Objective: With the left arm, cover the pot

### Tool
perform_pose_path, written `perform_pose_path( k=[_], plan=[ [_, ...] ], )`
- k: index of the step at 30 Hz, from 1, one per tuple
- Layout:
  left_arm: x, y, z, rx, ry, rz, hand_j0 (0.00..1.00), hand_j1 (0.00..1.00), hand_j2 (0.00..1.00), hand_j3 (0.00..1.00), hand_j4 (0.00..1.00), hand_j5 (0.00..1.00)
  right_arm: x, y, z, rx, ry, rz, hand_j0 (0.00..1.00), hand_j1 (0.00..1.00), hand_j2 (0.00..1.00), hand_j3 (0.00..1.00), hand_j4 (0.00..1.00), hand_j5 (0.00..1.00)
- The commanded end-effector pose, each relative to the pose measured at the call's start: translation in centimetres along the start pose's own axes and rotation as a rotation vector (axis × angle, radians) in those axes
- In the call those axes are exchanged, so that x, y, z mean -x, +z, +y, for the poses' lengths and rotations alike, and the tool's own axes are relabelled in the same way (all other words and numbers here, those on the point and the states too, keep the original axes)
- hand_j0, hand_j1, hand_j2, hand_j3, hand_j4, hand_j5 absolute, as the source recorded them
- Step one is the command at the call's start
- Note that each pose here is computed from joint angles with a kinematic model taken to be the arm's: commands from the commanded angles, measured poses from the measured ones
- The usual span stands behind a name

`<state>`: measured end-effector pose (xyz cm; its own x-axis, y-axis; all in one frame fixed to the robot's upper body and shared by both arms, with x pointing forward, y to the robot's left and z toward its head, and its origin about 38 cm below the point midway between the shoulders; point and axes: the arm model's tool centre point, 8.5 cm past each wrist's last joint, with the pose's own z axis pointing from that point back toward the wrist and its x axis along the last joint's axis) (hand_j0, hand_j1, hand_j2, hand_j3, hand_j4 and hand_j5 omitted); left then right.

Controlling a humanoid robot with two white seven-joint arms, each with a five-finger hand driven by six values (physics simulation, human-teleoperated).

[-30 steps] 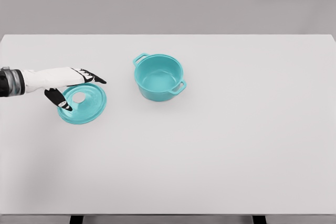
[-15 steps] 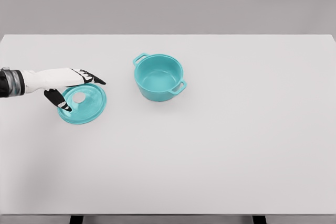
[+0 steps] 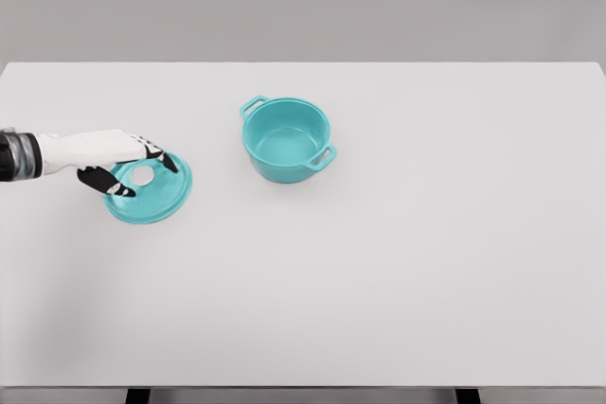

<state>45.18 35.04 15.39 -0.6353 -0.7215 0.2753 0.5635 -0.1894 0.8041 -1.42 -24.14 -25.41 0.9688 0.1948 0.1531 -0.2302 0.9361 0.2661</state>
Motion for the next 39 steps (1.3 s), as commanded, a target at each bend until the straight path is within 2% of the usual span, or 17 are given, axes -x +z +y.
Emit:
perform_pose_path(
  k=[1, 6, 13, 17, 21, 30, 34, 39],
  plan=[
    [0.1, 0.1, 0.0, -0.003, 0.008, 0.003, 0.6, 0.6, 0.6, 0.6, 0.6, 0.6, 0.0, 0.0, 0.0, -0.001, 0.002, -0.001, 1.0, 1.0, 1.0, 1.0, 1.0, 1.0],
    [0.3, -0.2, -0.9, 0.025, 0.016, 0.005, 0.56, 0.56, 0.56, 0.56, 0.56, 0.56, 0.0, 0.0, 0.0, -0.001, 0.002, -0.001, 1.0, 1.0, 1.0, 1.0, 1.0, 1.0],
    [-0.2, -0.3, -0.6, 0.016, 0.012, -0.009, 0.49, 0.49, 0.49, 0.49, 0.49, 0.49, 0.1, 0.0, 0.0, -0.001, -0.001, 0.001, 1.0, 1.0, 1.0, 1.0, 1.0, 1.0],
    [-1.8, 0.4, 1.3, -0.016, -0.039, -0.053, 0.49, 0.49, 0.49, 0.49, 0.49, 0.49, 0.0, 0.0, 0.0, -0.001, 0.001, 0.0, 1.0, 1.0, 1.0, 1.0, 1.0, 1.0],
    [-3.3, 1.6, 4.2, -0.056, -0.105, -0.081, 0.49, 0.49, 0.49, 0.49, 0.49, 0.49, 0.0, 0.0, 0.0, 0.0, 0.0, 0.0, 1.0, 1.0, 1.0, 1.0, 1.0, 1.0],
    [-5.3, 1.2, 8.1, -0.112, -0.182, -0.126, 0.49, 0.49, 0.49, 0.49, 0.49, 0.49, 0.0, 0.0, 0.0, -0.001, 0.002, -0.001, 1.0, 1.0, 1.0, 1.0, 1.0, 1.0],
    [-7.6, -2.0, 8.5, -0.094, -0.207, -0.198, 0.5, 0.5, 0.5, 0.5, 0.5, 0.5, 0.0, 0.0, 0.0, 0.0, 0.0, -0.002, 1.0, 1.0, 1.0, 1.0, 1.0, 1.0],
    [-8.6, -2.8, 9.4, -0.109, -0.221, -0.224, 0.5, 0.5, 0.5, 0.5, 0.5, 0.5, 0.0, 0.0, 0.0, -0.001, 0.001, 0.0, 1.0, 1.0, 1.0, 1.0, 1.0, 1.0]
  ],
)
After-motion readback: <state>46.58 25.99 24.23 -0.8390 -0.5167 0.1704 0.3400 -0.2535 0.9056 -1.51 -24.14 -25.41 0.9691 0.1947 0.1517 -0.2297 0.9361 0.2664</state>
